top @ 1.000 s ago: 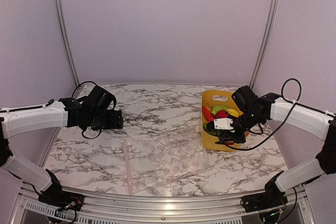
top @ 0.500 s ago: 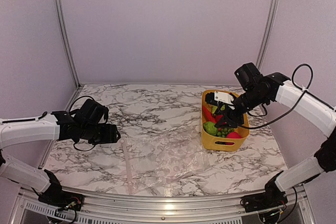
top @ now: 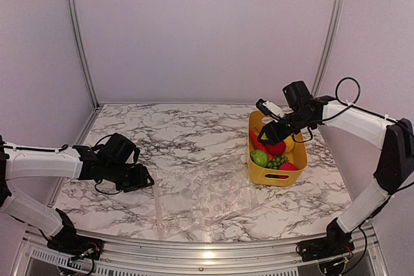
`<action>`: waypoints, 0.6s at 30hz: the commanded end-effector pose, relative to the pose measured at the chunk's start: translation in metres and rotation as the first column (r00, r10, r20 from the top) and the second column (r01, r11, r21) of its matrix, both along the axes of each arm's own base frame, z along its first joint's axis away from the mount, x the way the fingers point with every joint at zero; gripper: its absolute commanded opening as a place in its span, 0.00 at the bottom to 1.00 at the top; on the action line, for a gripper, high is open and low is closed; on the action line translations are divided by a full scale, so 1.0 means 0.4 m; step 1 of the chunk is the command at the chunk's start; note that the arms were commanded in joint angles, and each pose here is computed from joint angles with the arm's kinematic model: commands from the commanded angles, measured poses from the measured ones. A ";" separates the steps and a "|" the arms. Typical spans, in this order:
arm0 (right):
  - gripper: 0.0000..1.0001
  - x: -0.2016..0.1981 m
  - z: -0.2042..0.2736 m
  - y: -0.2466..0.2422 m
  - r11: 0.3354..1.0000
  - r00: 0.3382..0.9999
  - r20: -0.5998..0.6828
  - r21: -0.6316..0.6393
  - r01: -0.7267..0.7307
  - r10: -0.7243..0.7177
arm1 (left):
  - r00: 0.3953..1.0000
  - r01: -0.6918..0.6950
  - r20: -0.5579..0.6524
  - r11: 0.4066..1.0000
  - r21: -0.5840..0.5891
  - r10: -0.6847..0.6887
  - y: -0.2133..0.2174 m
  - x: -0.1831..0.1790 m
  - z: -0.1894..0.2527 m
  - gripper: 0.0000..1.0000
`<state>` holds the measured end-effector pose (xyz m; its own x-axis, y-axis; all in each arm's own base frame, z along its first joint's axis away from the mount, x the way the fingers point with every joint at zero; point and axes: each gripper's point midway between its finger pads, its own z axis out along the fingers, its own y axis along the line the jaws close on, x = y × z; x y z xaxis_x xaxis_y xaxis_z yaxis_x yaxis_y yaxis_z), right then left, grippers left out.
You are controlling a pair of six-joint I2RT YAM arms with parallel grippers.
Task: Place the food in the zip-top bag and seal the zipper
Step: Adjust the bin at the center of the board.
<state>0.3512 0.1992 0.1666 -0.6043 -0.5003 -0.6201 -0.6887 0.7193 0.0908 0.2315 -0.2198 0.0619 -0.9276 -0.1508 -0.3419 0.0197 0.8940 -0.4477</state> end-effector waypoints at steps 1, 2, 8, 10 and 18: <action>0.56 0.071 0.010 0.002 0.984 0.987 -0.022 0.078 0.158 -0.157 | 0.999 -0.011 -0.053 1.000 -0.004 0.011 -0.016 -0.004 -0.025 0.49; 0.56 0.078 0.008 0.007 0.984 0.987 -0.027 0.083 0.159 -0.157 | 0.998 -0.013 -0.059 1.000 -0.006 0.013 -0.019 -0.005 -0.028 0.48; 0.58 0.107 -0.017 0.051 0.984 0.991 -0.079 0.128 0.121 -0.112 | 0.997 -0.021 -0.076 1.000 0.004 0.022 -0.017 -0.008 -0.044 0.47; 0.60 0.100 -0.023 0.079 0.984 0.993 -0.103 0.165 0.065 -0.048 | 0.997 -0.021 -0.079 1.000 0.007 0.021 -0.016 -0.008 -0.047 0.46; 0.58 0.063 -0.041 0.147 0.969 0.981 -0.133 0.222 -0.108 0.140 | 0.995 0.000 -0.100 1.000 0.027 0.003 -0.031 0.001 -0.070 0.42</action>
<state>0.3818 0.2392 0.1344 -0.6977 -0.4080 -0.5889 -0.6644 0.6760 0.3188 0.2271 -0.2237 0.0329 -0.9541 -0.1594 -0.2536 -0.0395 0.9063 -0.4209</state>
